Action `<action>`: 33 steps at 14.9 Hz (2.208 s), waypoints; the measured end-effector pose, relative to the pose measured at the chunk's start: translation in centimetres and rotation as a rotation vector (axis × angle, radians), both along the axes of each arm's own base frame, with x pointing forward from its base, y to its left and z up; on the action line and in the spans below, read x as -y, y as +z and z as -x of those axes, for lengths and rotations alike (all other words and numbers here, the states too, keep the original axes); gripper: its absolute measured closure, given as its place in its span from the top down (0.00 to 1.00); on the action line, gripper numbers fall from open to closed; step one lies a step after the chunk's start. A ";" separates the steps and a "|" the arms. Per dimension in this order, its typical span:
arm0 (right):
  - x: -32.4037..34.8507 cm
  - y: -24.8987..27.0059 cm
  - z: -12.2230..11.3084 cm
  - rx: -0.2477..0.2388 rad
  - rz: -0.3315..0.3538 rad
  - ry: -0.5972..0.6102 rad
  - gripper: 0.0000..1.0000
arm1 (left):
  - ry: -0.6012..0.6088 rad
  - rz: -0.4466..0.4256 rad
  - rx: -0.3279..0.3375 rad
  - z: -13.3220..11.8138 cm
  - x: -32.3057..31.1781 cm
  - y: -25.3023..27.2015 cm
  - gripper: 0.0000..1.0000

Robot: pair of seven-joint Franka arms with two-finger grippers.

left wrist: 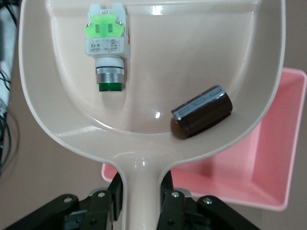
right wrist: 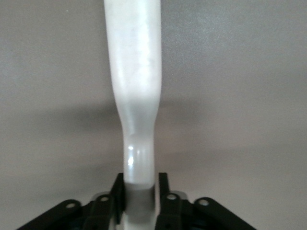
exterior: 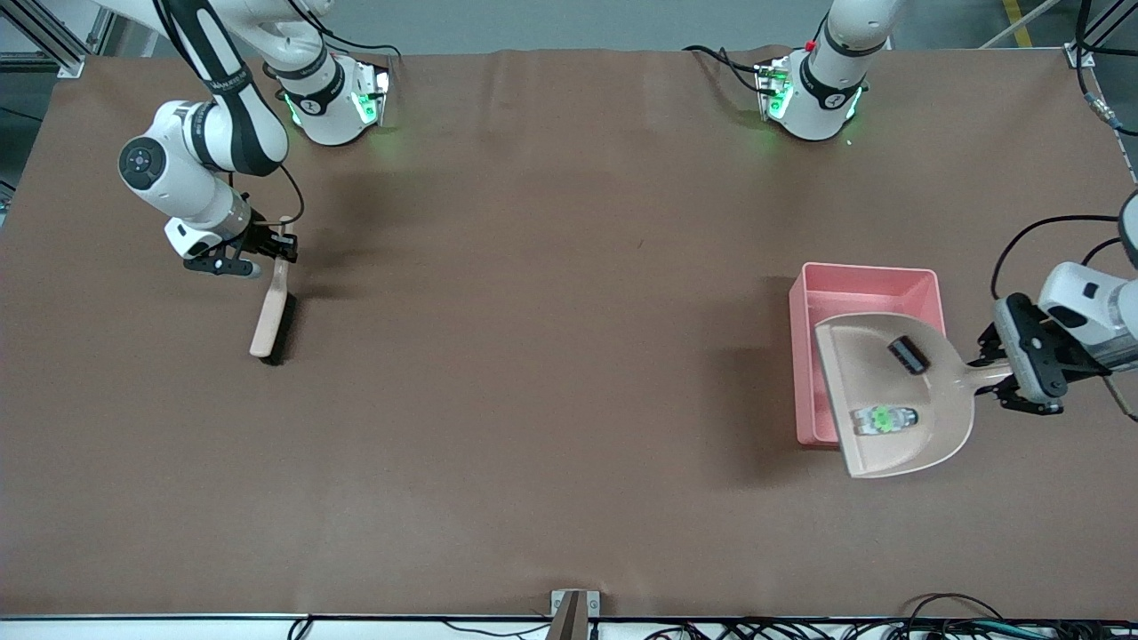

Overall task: Clean e-waste and dump in bin
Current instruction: 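Tilt the dustpan with the left gripper to dump parts into the bin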

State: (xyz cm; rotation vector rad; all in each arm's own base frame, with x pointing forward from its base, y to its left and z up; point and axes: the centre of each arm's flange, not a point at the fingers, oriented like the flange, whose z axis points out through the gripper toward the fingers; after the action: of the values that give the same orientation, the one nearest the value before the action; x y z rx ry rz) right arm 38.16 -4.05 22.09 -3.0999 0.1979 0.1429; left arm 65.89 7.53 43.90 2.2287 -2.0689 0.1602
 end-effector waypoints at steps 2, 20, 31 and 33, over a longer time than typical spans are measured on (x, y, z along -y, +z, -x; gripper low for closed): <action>0.0 -0.2 0.0 0.000 0.001 -0.001 0.58 | -0.014 -0.055 -0.022 0.6 -3.2 -0.5 0.34; 4.4 27.3 -11.5 0.132 -0.018 -0.047 1.00 | -0.136 -0.439 -0.055 6.1 -2.5 -5.1 0.34; 4.8 44.0 -14.6 0.176 0.046 -0.019 1.00 | -0.264 -0.664 0.014 5.4 0.8 -2.1 0.34; 4.9 44.1 -16.0 0.172 0.050 -0.019 1.00 | -0.228 -0.647 0.065 4.8 1.9 0.4 0.34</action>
State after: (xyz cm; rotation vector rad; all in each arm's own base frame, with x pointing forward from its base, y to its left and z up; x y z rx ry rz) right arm 54.18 -8.97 66.20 -3.1368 0.2281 -0.1316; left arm 61.04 5.67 44.34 2.2684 -2.6764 -0.5353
